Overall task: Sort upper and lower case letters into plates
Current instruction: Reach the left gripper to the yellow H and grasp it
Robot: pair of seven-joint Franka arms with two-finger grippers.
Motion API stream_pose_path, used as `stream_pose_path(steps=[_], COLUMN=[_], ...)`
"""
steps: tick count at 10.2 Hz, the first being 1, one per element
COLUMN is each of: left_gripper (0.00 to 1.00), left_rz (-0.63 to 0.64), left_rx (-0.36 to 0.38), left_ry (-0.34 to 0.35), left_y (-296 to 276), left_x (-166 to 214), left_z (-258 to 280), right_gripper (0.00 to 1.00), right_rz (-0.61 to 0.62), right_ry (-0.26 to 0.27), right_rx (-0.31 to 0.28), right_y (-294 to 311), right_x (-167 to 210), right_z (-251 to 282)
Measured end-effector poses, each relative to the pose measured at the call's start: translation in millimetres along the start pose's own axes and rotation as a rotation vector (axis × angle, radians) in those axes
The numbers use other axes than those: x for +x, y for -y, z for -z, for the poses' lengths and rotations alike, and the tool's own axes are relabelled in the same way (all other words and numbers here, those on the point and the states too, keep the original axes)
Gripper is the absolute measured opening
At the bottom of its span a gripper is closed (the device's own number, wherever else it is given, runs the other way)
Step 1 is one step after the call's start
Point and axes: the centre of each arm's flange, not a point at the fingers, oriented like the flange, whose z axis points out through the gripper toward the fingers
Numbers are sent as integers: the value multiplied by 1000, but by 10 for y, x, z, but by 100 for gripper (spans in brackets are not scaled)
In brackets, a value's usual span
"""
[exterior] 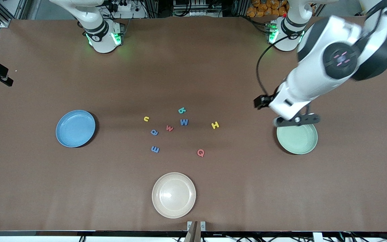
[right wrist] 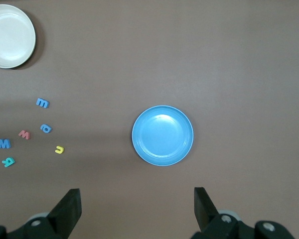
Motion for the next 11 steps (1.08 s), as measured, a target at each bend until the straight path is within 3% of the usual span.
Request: stream_pose_path(steps=[3,5,7,11], left_gripper=[100,100,100,100], left_rz=[151,226,223,320], left_rx=[-11,30,86,62], left_ry=[52,59,31,-3], left_y=[-433,-641,-867,-1247], left_x=[278,349,253,62], left_z=[-1133,-1899,-2378,-2933], right_gripper=[100,100,100,100], right_rz=[0,1,1,-5], right_ry=[5,10,15,83], right_rx=[0,1,2,7], right_y=[-9,-11,-8,-62], right_x=[80,113,129,360], right_z=[-106,-161,-191,-678])
